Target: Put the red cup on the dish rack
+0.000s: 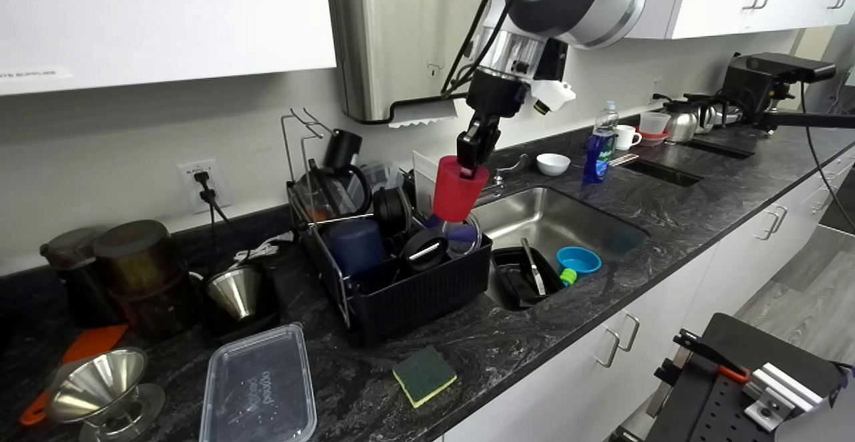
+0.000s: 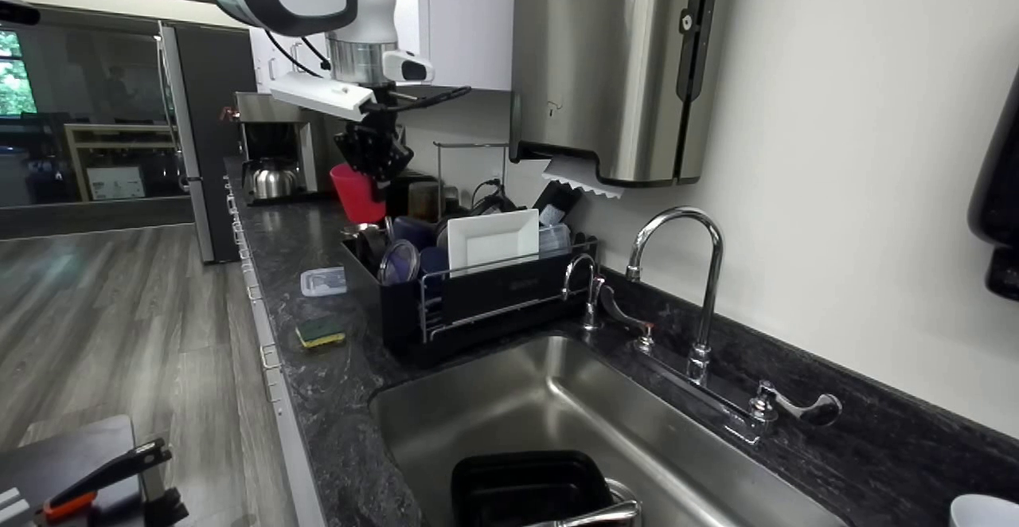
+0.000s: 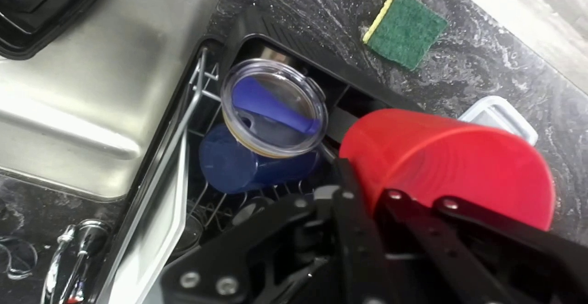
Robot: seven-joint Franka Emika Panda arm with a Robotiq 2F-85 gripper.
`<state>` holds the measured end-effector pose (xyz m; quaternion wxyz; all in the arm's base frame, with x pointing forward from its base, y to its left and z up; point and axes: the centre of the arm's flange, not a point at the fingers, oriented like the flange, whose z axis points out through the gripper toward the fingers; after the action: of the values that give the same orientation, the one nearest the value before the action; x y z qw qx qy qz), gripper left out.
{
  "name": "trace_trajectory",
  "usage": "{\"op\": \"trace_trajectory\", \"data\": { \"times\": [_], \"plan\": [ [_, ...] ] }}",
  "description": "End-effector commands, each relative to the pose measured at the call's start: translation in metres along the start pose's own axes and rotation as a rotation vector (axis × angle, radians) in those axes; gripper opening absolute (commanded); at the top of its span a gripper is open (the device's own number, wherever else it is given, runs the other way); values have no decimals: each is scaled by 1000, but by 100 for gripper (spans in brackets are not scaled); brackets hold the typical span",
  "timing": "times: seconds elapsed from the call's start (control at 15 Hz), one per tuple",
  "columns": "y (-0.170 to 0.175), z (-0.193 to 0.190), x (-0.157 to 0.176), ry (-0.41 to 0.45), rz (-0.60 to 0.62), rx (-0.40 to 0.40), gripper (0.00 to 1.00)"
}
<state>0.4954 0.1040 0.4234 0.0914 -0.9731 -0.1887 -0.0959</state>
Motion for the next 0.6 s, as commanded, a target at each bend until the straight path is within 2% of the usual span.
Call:
{"op": "trace_trajectory", "data": {
  "times": [0.0,0.53],
  "plan": [
    [-10,17,7,8,-12,42,1],
    [-53,54,32,-14,-73,67,1]
  ]
}}
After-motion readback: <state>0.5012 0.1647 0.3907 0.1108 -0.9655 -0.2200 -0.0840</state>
